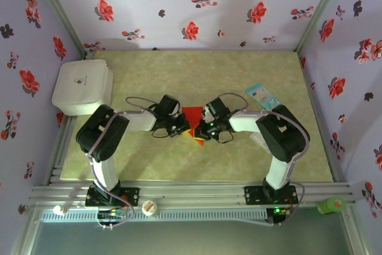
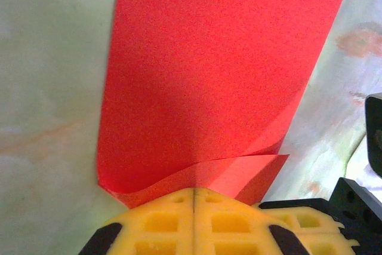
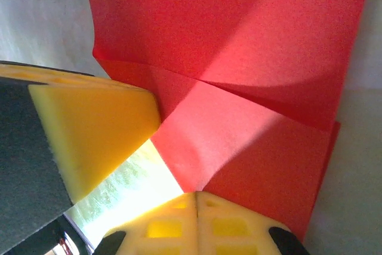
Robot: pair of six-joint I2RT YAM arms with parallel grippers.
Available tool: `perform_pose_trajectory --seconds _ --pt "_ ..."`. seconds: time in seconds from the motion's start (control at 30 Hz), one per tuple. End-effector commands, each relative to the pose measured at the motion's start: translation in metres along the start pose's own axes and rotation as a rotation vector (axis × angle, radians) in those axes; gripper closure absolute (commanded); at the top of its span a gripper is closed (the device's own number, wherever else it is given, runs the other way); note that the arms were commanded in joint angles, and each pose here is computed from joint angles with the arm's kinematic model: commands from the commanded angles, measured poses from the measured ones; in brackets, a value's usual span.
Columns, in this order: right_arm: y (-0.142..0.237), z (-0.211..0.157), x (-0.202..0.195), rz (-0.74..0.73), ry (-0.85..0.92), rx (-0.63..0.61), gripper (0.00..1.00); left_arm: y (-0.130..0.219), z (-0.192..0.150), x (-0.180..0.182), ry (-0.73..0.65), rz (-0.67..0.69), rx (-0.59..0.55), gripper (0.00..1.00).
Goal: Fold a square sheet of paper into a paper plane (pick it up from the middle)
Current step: Third fold the triangle at the center of the table.
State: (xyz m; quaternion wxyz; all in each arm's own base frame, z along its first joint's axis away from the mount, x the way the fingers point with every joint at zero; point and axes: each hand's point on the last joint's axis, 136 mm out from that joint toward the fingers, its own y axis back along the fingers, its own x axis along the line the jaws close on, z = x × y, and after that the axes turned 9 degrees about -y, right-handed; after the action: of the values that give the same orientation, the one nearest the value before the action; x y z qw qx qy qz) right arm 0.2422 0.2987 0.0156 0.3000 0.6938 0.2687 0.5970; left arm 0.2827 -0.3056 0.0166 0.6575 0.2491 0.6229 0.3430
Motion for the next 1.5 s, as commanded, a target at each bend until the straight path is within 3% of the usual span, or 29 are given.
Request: perform_pose_trajectory --seconds 0.0,0.43,0.77,1.17,1.47 --pt "-0.005 -0.016 -0.049 -0.167 -0.075 0.035 0.99 0.002 0.006 0.06 0.054 0.182 -0.016 0.98" --pt "-0.006 -0.019 -0.049 -0.157 -0.062 0.053 1.0 0.018 0.031 0.077 0.084 0.222 -0.061 0.99" --pt "-0.003 -0.02 -0.047 -0.149 -0.039 0.063 1.0 0.043 0.049 0.044 0.003 0.159 -0.141 0.98" --pt "0.003 -0.021 -0.045 -0.144 0.032 0.112 0.98 0.04 0.026 -0.013 -0.12 0.052 -0.154 0.95" --pt "0.005 -0.018 -0.045 -0.142 0.024 0.095 0.98 0.015 0.006 -0.028 -0.128 -0.035 -0.097 0.95"
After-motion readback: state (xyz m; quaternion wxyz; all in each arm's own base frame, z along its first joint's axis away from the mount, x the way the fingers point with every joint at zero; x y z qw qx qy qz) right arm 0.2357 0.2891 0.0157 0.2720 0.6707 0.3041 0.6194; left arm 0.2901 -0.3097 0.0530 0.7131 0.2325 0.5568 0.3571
